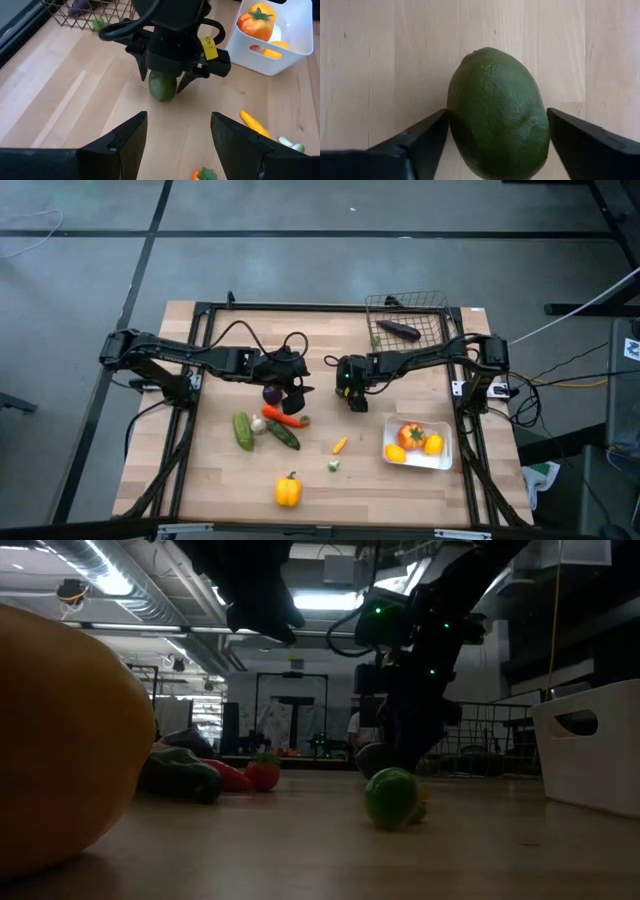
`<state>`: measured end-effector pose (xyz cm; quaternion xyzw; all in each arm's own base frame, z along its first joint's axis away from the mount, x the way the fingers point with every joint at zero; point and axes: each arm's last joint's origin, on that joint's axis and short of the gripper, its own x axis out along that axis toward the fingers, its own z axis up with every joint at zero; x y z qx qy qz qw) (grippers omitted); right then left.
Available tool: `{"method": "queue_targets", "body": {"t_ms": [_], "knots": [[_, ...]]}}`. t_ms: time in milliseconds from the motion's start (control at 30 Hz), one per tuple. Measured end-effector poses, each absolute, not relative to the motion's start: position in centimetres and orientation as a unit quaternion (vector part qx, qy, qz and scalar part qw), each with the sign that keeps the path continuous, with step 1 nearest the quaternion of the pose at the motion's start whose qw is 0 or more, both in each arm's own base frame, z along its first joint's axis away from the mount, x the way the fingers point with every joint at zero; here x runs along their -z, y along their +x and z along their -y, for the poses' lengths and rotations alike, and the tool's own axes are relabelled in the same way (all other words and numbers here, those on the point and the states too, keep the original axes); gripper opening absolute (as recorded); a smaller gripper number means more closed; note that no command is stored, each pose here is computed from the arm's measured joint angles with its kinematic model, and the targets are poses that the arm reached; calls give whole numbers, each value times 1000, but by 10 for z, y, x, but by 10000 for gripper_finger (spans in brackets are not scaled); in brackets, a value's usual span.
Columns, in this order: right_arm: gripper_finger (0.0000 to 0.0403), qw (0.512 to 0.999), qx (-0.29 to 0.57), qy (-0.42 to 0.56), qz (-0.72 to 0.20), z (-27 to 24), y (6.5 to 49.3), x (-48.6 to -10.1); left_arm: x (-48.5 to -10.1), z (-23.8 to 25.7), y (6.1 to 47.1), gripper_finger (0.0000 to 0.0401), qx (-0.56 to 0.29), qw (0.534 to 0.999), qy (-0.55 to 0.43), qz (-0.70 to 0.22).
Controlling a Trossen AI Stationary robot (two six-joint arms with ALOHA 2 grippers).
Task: Sort produce into baskets
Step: Put the green lime into the white bin
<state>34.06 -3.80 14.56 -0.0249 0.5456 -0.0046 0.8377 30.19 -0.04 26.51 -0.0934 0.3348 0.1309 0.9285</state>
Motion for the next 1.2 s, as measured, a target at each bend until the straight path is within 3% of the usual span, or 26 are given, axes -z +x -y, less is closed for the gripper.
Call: {"method": "queue_targets", "body": {"t_ms": [233,367,667,1200], "knots": [[238,837,5,-24,-547,38,340,-146,-265,0,302,214,-132,928,-96,-335],[211,823,-2,-17,-568,37,339,-151,-265,0,302,214,-132,928,-96,-335],[235,779,-44,-12,-625,11,341,-189,-265,0,302,214,-132,928,-96,-336],[228,718,-80,-48,-690,-81,314,-254,-265,1,302,214,-125,929,-81,-339]]}}
